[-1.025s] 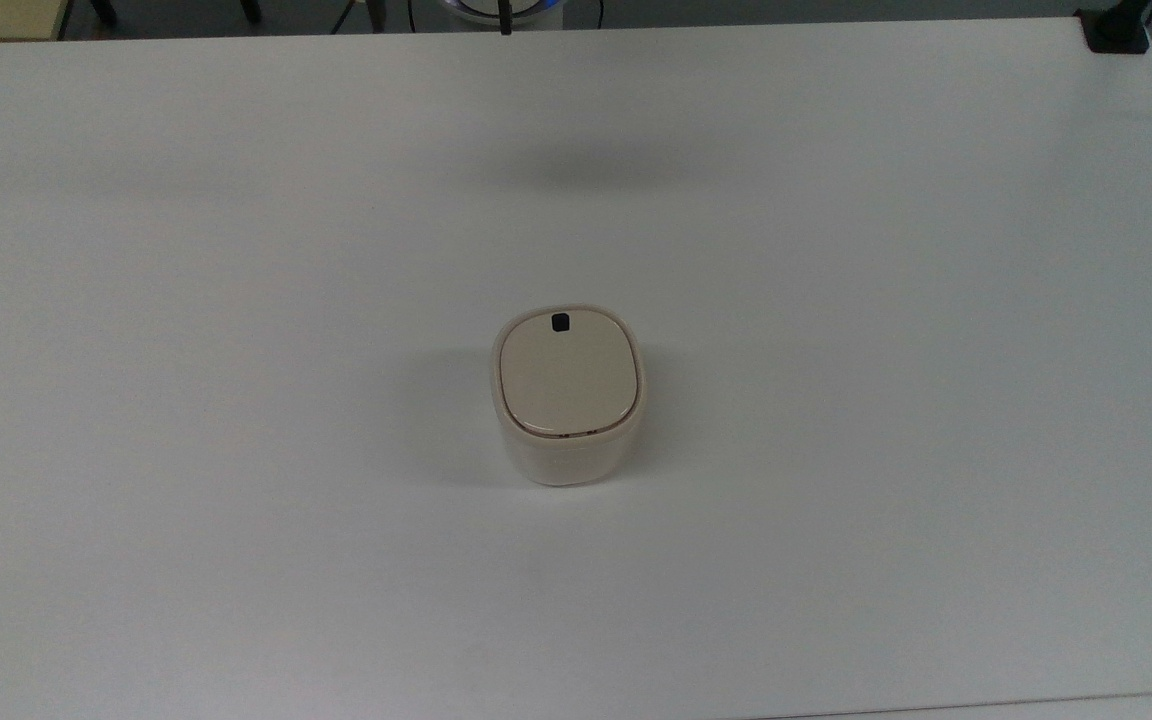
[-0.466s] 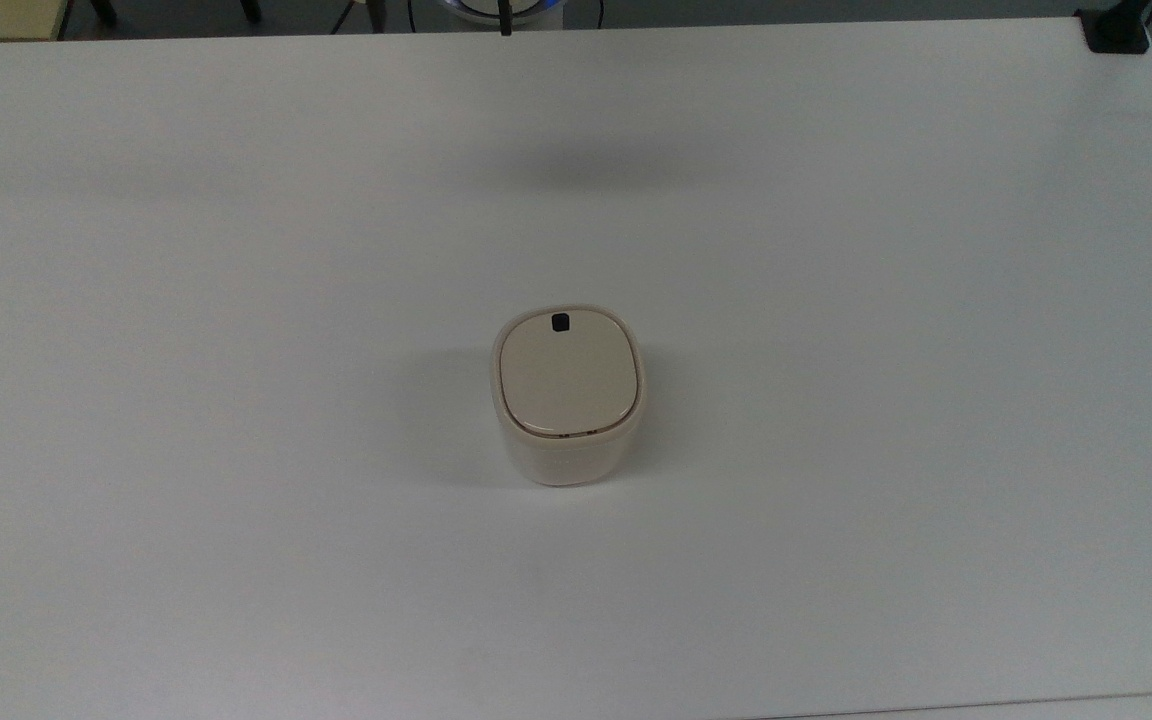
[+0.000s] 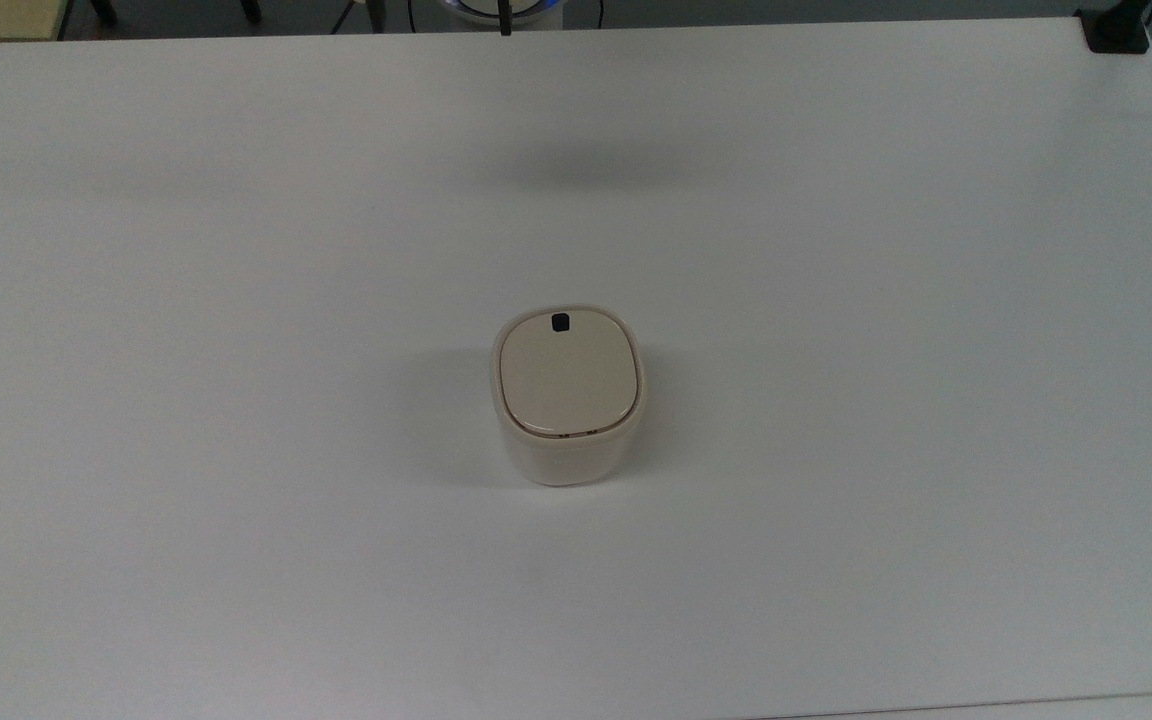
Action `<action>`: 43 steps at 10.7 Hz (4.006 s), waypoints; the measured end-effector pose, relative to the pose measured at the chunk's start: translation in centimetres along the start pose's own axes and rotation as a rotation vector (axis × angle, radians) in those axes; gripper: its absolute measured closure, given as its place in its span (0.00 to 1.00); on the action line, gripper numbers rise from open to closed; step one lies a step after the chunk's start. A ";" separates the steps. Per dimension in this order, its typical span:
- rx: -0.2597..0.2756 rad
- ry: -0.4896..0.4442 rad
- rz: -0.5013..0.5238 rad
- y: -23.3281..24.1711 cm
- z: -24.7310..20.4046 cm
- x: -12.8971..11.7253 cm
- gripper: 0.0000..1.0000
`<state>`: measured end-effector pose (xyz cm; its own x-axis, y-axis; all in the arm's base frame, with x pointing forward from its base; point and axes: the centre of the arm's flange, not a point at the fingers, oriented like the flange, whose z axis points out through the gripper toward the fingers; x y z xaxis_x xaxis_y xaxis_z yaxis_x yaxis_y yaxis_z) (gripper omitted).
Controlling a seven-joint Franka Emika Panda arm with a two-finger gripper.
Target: Open the trash bin
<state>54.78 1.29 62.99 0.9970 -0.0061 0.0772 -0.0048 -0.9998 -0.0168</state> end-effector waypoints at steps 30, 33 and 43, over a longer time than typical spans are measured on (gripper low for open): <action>0.019 0.190 0.633 -12.3 19.6 12.0 0.99; 0.001 0.195 0.623 -12.3 20.1 12.2 0.99; -0.019 0.201 0.608 -12.3 20.5 12.2 0.99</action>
<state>68.63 13.85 43.72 0.7815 -0.5737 0.2451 -0.5684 -0.8167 -0.0991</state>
